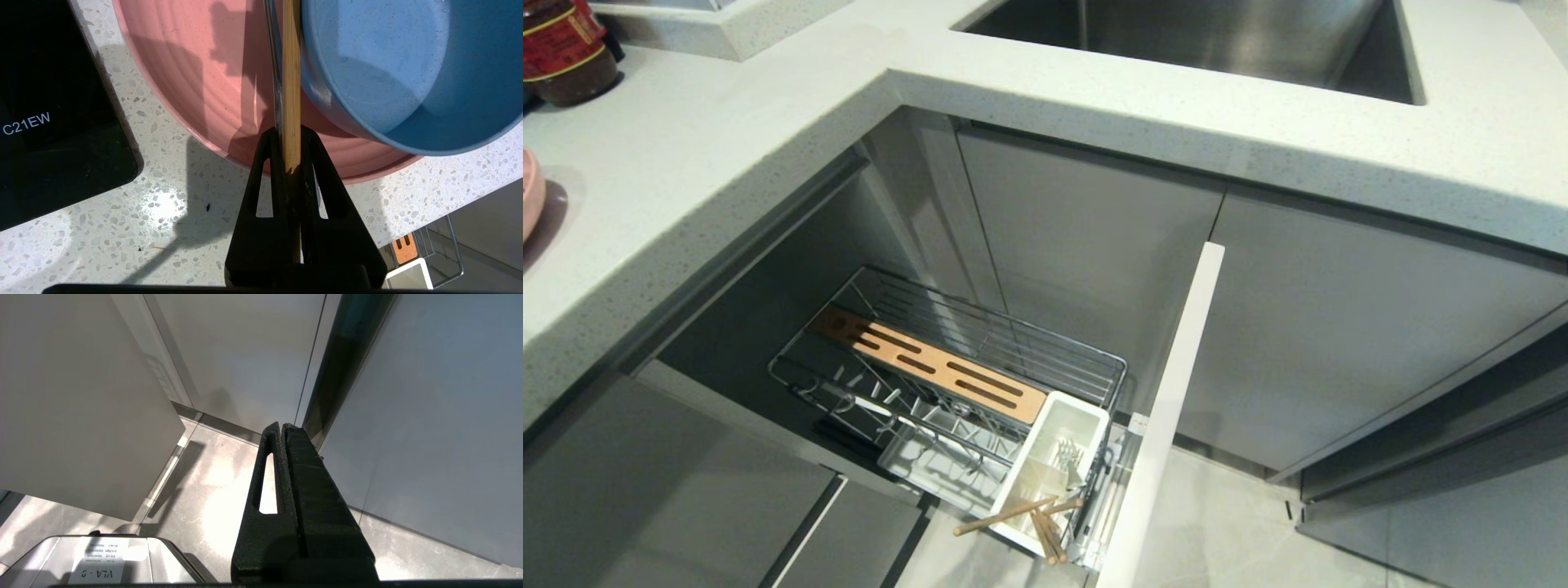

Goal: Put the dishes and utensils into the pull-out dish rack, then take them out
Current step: Take the chopsticks out of the cupboard

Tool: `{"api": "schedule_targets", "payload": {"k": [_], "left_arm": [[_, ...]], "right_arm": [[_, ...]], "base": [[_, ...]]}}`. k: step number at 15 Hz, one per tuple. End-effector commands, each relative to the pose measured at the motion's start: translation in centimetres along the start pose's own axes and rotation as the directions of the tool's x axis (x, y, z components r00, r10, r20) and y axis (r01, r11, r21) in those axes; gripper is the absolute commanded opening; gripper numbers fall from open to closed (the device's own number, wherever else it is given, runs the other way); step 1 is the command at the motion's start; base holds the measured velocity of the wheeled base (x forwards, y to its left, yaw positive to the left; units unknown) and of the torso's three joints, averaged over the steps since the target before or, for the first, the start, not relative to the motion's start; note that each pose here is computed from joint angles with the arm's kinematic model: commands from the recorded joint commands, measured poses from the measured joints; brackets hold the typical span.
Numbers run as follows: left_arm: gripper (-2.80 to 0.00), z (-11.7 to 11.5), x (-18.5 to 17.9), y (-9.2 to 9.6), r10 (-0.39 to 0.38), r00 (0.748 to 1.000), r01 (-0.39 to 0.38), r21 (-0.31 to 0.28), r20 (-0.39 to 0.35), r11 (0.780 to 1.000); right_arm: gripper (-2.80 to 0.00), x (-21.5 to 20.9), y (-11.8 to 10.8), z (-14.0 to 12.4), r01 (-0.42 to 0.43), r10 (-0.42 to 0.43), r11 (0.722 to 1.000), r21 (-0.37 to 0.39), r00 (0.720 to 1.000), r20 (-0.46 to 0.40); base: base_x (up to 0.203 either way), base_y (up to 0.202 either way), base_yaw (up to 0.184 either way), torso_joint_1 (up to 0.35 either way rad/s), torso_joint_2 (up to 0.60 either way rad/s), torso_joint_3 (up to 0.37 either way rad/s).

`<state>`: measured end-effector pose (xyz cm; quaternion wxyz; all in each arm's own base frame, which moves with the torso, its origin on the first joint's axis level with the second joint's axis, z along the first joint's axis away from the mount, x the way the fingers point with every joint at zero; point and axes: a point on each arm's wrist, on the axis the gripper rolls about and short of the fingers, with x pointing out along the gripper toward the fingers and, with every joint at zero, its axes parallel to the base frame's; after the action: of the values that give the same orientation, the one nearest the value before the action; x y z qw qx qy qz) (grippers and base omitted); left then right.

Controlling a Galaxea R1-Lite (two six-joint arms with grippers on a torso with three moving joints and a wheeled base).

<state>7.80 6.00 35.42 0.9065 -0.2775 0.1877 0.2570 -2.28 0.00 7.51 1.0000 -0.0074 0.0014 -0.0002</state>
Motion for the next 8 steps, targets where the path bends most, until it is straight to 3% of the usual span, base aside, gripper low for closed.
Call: {"api": "schedule_targets", "payload": {"k": [1, 7, 8], "left_arm": [[-2.8, 0.01, 0.23, 0.08, 0.005, 1.0, -0.005, -0.006, -0.012, 1.0], [-2.8, 0.36, 0.09, -0.06, 0.003, 1.0, -0.003, -0.006, 0.003, 1.0], [-0.66, 0.37, 0.01, -0.09, 0.002, 1.0, -0.002, -0.004, 0.006, 1.0]], "right_arm": [[-2.8, 0.0, 0.0, 0.0, 0.001, -0.001, 1.0, 0.0, 1.0, 0.0], [-2.8, 0.0, 0.0, 0.0, 0.0, 0.0, 1.0, 0.0, 1.0, 0.0], [-2.8, 0.0, 0.0, 0.0, 0.0, 0.0, 1.0, 0.0, 1.0, 0.0]], "base": [[0.0, 0.0, 0.0, 0.0, 0.0, 0.0], [0.0, 0.0, 0.0, 0.0, 0.0, 0.0], [0.0, 0.0, 0.0, 0.0, 0.0, 0.0]]}}
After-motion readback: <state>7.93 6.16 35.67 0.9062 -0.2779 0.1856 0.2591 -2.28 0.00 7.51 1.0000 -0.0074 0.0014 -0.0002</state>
